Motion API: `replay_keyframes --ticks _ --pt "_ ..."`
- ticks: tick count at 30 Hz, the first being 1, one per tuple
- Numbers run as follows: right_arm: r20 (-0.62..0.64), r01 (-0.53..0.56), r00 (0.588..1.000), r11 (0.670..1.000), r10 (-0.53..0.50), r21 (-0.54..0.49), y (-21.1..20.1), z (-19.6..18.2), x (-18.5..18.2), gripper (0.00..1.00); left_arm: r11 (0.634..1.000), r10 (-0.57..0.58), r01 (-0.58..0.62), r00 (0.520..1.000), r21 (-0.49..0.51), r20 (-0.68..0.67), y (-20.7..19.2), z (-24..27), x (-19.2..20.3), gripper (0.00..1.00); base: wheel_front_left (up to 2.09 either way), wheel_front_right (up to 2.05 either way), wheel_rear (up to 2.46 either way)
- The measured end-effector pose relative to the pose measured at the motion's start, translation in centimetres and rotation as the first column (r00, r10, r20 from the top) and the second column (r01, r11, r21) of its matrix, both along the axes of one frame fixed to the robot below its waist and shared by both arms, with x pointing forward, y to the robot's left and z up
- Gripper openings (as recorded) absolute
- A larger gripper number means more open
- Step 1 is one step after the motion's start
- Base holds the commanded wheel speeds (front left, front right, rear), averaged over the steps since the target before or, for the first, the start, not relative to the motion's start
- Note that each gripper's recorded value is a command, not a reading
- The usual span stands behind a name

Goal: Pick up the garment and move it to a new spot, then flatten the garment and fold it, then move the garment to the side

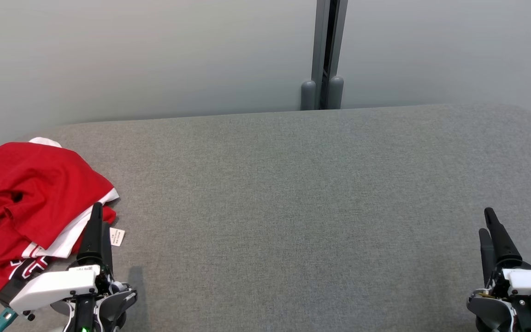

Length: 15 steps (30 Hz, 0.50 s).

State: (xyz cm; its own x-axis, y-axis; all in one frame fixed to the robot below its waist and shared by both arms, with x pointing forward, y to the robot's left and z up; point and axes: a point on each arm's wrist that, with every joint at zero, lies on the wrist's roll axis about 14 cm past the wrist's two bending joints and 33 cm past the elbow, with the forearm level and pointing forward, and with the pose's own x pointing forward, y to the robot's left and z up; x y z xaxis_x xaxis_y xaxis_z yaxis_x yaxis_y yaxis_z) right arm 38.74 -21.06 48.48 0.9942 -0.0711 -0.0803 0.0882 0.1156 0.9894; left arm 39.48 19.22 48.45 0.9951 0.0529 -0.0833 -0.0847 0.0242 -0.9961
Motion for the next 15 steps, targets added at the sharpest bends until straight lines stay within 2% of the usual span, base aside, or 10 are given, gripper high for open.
replay_keyframes --ticks 9,15 --pt "0.034 0.011 0.999 0.985 -0.005 -0.17 -0.2 1.6 0.7 1.0 0.993 0.047 -0.048 0.999 0.106 0.011 1.5 0.4 -0.4 1.0 0.0 0.0 0.0" --pt "0.084 -0.004 0.996 0.941 0.034 -0.34 0.7 3.8 1.4 1.0 0.974 0.073 -0.083 0.996 0.212 0.052 2.6 1.8 -0.5 1.0 0.0 0.0 0.0"
